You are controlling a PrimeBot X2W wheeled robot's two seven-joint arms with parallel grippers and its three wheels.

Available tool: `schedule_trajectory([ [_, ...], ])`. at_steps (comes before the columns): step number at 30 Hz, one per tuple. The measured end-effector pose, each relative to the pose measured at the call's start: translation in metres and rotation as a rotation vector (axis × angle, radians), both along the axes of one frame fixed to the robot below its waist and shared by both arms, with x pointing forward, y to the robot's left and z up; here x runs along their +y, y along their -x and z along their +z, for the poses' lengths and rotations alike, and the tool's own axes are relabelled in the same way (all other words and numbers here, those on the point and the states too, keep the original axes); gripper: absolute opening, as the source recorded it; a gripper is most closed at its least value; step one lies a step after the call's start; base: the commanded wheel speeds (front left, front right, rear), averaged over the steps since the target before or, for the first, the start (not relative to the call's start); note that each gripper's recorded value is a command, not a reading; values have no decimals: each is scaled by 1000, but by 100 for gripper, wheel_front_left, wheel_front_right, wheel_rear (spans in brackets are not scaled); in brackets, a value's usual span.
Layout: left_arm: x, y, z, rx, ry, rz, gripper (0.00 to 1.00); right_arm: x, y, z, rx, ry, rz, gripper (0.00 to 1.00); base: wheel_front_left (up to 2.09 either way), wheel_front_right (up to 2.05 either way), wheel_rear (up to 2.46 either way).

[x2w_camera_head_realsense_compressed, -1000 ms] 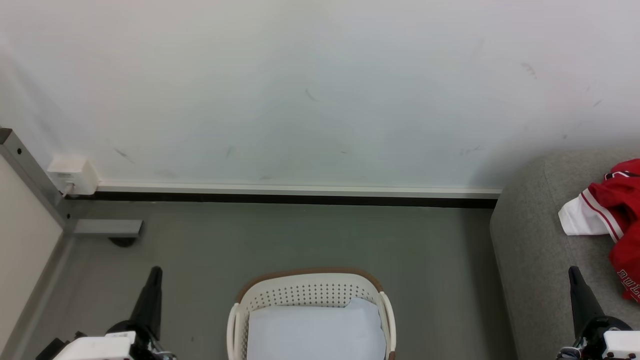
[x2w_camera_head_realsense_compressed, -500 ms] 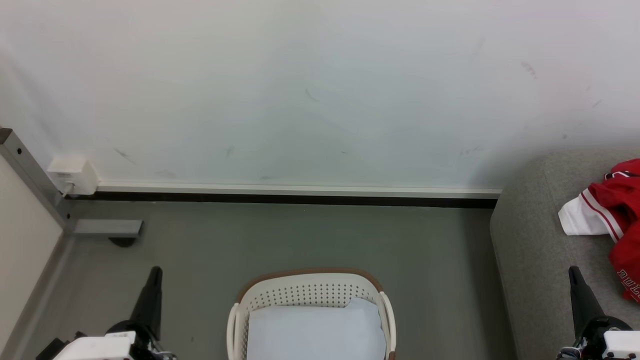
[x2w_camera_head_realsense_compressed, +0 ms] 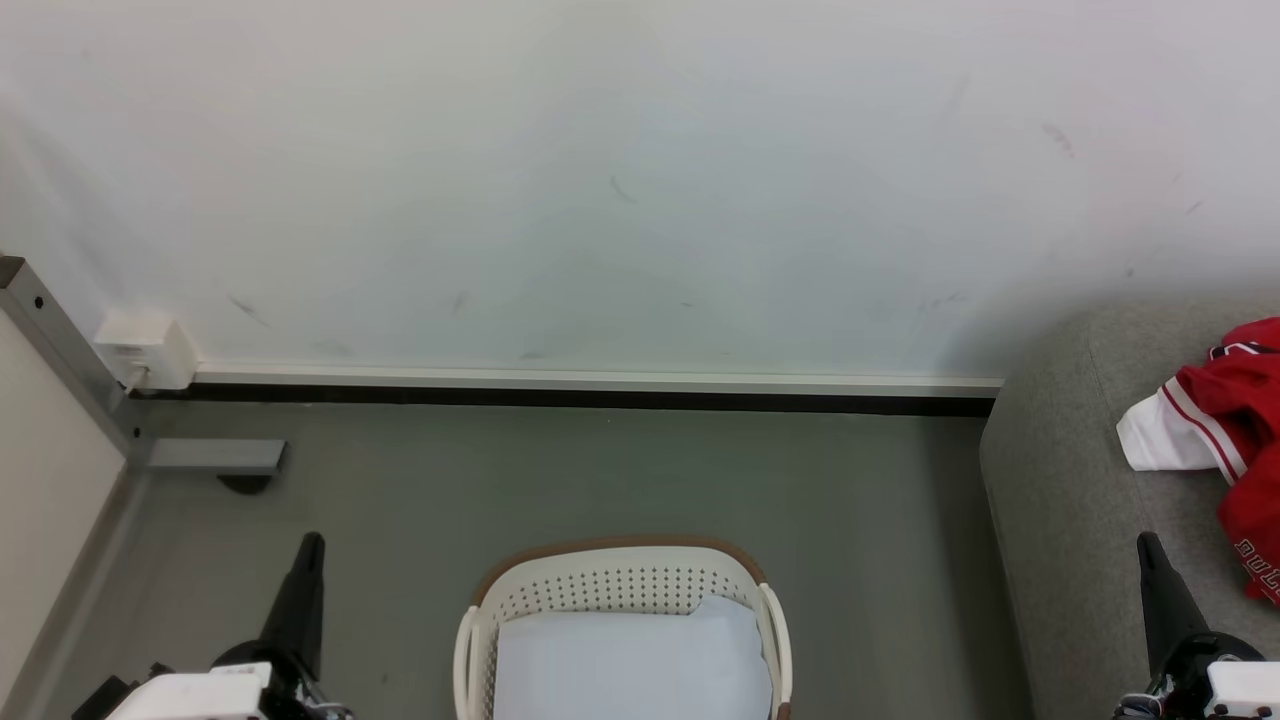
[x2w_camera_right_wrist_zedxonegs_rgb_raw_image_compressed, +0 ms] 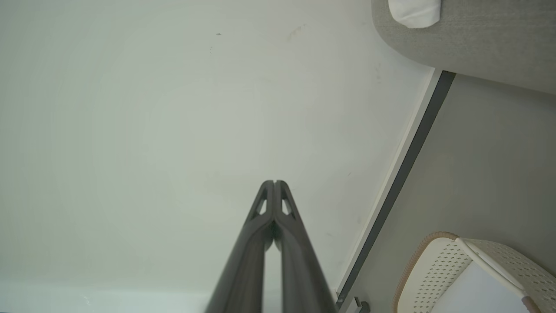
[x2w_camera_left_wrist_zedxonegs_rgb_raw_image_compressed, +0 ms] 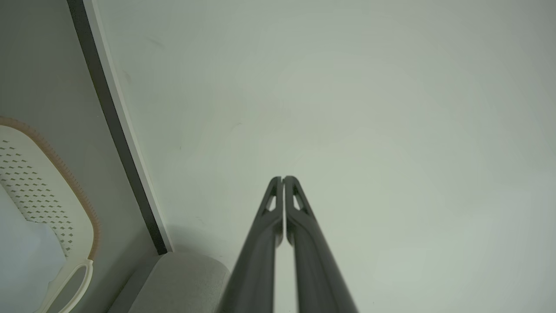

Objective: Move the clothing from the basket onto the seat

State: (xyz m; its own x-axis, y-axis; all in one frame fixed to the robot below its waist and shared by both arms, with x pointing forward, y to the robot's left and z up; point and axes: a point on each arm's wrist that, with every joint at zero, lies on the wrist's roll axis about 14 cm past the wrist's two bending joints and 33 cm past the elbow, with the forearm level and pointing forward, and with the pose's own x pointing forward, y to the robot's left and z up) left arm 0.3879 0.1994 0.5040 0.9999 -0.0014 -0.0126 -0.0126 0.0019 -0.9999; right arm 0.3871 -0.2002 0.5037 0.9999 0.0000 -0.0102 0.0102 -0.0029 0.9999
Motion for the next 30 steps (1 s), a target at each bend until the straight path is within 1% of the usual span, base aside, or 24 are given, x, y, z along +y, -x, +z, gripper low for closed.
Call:
schedule_trajectory([
  [30,0,0,0,0,0,0,0,0,0,0,0,-1,0,0,0,0,0],
])
